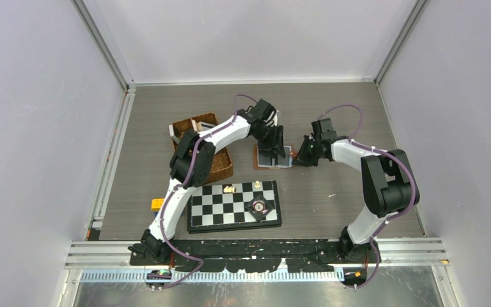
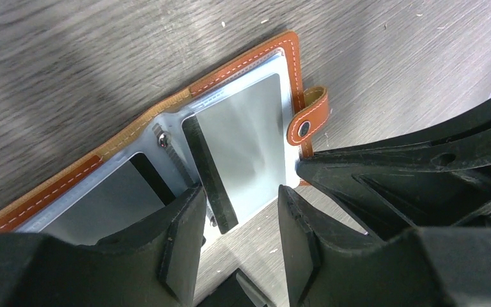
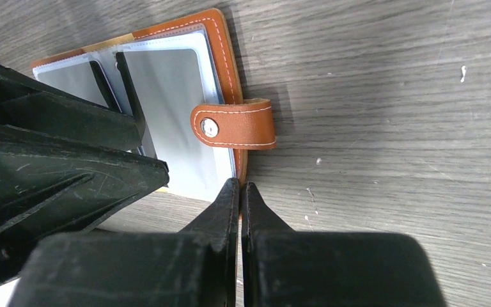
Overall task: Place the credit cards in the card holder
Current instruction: Insert the credit card into the card holder.
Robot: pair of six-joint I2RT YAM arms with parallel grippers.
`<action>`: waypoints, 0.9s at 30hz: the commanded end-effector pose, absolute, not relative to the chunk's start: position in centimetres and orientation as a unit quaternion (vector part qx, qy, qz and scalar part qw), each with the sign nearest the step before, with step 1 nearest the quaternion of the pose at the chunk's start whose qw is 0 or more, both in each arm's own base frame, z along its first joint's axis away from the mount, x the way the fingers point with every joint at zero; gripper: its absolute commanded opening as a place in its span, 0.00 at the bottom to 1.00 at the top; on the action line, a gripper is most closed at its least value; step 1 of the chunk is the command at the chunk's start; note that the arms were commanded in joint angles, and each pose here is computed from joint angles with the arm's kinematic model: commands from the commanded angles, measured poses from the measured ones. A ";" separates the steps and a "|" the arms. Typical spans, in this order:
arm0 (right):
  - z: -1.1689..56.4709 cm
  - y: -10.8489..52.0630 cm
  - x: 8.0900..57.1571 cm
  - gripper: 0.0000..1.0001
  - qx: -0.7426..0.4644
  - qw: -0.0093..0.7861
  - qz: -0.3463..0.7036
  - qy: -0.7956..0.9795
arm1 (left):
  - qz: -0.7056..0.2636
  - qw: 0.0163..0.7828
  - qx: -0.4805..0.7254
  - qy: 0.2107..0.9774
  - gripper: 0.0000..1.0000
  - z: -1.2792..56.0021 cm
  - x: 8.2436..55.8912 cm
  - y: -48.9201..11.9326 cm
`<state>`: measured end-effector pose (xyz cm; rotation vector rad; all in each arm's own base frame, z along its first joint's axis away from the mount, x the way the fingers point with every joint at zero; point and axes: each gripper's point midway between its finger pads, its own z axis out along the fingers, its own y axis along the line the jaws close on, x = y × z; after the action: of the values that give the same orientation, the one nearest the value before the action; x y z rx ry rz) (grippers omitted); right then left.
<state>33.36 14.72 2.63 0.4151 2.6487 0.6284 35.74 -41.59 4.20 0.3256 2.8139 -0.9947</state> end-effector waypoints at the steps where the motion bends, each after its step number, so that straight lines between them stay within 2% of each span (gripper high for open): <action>1: 4.3 14.9 33.8 0.01 0.147 0.220 0.238 0.935 | -0.338 0.084 0.116 0.930 0.47 5.8 34.8 -42.9; 8: 5.7 14.8 33.8 0.00 0.149 0.240 0.242 0.928 | -0.339 0.089 0.117 0.929 0.48 6.3 34.5 -42.8; 19: 7.8 14.7 33.7 0.00 0.138 0.265 0.252 0.921 | -0.316 0.149 0.148 0.925 0.59 10.1 33.8 -39.5; 27: 9.5 15.1 33.3 0.01 0.118 0.281 0.267 0.914 | -0.288 0.147 0.125 0.938 0.56 7.3 34.3 -36.1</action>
<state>32.94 14.60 7.62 0.3797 2.5096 0.6764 32.95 -37.41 7.33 0.3691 2.7449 -0.8685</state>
